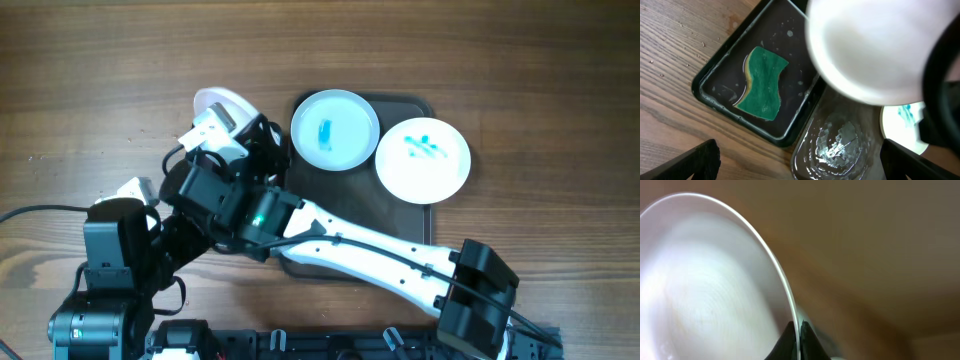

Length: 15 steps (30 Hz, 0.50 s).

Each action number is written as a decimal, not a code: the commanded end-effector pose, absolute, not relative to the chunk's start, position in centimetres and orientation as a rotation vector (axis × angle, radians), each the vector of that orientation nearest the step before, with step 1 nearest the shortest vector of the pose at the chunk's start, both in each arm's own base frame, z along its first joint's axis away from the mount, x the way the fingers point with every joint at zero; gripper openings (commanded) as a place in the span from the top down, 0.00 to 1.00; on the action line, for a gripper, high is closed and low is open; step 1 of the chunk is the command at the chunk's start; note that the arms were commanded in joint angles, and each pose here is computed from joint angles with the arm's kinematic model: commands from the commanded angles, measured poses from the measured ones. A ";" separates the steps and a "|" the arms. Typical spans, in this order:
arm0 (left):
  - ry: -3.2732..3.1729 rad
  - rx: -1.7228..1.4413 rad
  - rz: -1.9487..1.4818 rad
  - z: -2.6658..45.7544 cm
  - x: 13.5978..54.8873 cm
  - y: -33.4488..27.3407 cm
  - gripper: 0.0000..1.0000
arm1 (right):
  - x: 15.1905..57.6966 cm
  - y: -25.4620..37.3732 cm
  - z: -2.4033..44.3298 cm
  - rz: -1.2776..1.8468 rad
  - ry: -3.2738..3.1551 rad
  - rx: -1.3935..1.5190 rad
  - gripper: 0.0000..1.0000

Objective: Clean dirty plates on tray and stack at the side
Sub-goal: 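Swing the held plate over to the right side of the table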

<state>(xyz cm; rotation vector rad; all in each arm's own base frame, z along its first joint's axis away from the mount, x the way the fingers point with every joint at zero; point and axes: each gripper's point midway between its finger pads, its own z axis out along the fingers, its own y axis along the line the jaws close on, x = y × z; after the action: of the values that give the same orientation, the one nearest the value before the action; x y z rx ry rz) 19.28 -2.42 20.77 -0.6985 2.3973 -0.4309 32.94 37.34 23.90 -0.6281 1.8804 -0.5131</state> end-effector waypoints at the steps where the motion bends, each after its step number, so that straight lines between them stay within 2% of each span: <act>1: 2.362 -0.695 -0.450 21.8 19.7 -2.5 0.00 | 33.3 37.6 20.7 -0.090 2.182 -0.453 0.96; 4: 2.362 -0.695 -0.450 21.8 19.7 -2.5 0.00 | 33.8 37.5 18.8 0.211 2.398 -0.379 0.96; 7: 2.362 -0.695 -0.450 21.8 19.7 -2.5 0.00 | 34.3 37.2 19.8 0.515 2.508 -0.337 0.96; 10: 2.362 -0.695 -0.450 21.8 19.7 -2.5 0.00 | 35.6 34.8 22.0 0.650 2.528 -0.237 0.96; 15: 2.362 -0.695 -0.450 21.8 19.7 -2.5 0.00 | 37.0 29.0 26.0 0.686 2.502 -0.041 0.96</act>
<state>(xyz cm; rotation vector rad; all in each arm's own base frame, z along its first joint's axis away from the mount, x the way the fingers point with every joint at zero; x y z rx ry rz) 19.49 -2.43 20.94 -0.6943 2.3870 -0.4343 38.67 29.64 20.32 -0.1237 2.5475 0.4397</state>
